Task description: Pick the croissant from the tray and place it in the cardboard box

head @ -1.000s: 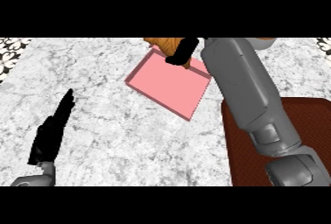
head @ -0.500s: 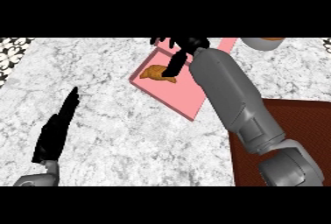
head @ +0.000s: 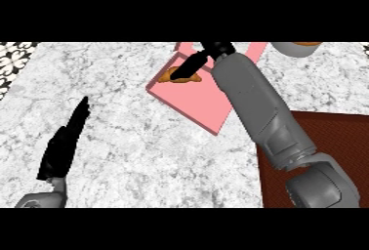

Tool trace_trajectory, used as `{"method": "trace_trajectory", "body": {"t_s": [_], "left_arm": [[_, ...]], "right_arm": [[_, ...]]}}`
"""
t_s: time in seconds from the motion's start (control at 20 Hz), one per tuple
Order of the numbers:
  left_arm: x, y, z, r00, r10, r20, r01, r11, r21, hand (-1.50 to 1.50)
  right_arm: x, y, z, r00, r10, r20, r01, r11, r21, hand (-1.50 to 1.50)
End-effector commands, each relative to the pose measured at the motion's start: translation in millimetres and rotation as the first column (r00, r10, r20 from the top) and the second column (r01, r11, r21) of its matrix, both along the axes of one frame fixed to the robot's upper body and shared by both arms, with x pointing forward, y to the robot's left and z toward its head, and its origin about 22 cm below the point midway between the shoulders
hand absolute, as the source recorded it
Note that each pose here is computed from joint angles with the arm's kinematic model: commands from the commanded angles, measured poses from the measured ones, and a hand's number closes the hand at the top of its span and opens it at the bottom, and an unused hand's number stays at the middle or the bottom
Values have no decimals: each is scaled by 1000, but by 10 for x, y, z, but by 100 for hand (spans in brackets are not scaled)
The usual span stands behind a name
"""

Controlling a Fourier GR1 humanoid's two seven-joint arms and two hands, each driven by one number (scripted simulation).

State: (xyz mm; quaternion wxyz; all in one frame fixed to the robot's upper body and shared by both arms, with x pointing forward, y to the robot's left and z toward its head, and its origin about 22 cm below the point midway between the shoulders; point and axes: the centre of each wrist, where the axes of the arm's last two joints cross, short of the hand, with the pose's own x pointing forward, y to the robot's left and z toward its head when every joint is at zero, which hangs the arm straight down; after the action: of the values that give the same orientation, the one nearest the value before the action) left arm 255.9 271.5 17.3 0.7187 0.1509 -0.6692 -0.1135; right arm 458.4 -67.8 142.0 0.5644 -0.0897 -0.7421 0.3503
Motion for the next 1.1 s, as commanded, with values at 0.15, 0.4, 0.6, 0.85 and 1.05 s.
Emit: {"method": "trace_trajectory", "body": {"t_s": [0.15, 0.4, 0.6, 0.85, 1.05], "left_arm": [[-36, -11, -128, 1000, 7, 6, -7, 1000, -11, 0], [-37, -36, -31, 1000, 18, 10, -18, 1000, -10, 0], [-24, 30, 99, 1000, 15, 27, -15, 1000, 2, 0], [32, 14, 42, 1000, 9, 6, -9, 1000, -5, 0], [-53, -34, -134, 1000, -4, 8, 4, 1000, -4, 0]], "right_arm": [[101, -271, 125, 994, -92, -55, 106, 934, 340, -150], [232, -990, 341, 980, -191, -54, 194, 865, 462, -150], [235, -1661, 442, 951, -304, -66, 297, 827, 477, -150], [114, -2404, 442, 937, -340, -76, 326, 780, 534, -150], [-41, -2857, 319, 946, -321, -48, 297, 798, 524, -150]]}}
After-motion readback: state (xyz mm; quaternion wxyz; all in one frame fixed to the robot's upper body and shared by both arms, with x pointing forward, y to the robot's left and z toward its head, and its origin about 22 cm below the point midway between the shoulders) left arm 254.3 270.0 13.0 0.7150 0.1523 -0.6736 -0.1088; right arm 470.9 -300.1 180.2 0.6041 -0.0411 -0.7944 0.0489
